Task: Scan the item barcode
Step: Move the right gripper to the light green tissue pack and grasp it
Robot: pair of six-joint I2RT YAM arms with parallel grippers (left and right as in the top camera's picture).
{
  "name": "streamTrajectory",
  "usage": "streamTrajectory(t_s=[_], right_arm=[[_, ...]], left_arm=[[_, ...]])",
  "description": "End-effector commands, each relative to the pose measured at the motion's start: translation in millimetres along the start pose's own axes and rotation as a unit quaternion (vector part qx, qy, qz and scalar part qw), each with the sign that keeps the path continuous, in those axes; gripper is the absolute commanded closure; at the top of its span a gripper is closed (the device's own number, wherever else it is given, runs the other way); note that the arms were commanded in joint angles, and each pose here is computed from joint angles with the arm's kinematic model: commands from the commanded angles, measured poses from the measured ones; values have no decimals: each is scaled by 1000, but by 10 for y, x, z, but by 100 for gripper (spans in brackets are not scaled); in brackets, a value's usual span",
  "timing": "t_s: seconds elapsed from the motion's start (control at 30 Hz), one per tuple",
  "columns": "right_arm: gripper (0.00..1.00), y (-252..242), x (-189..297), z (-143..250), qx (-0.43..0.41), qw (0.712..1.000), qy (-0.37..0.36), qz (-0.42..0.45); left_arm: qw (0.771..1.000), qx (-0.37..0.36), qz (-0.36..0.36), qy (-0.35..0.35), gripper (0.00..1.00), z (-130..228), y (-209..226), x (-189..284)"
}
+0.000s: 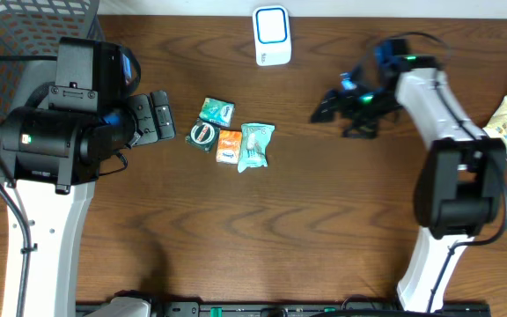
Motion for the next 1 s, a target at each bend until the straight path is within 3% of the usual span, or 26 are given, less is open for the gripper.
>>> streamTrajectory(t_s=[0.0, 0.13, 0.37, 0.5, 0.77, 0.97], right_arm=[[1, 240, -235, 97, 31, 999, 18, 6], [1, 451, -477, 111, 28, 998, 0, 57], [1, 836, -761, 211, 57, 996, -11, 66], [1, 734, -850, 214, 39, 988, -45, 145], [1, 731, -1060, 300, 51, 987, -48, 144], [8, 560, -1246, 380, 61, 982, -57, 168]], left_arm=[[1000, 4, 1, 4, 2, 20, 7, -7], [1000, 4, 1, 4, 2, 20, 7, -7], [1000, 4, 1, 4, 2, 20, 7, -7], [1000, 4, 1, 4, 2, 20, 7, -7], [1000, 4, 1, 4, 2, 20, 7, -7], [1000, 4, 1, 4, 2, 20, 7, -7]])
Point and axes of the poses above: each gripper's point midway between its finger pads, its own x axis back along the fingers, its own y axis along the line the jaws close on, z = x × y, the point moved 3 cm from there along x, back along the fingers
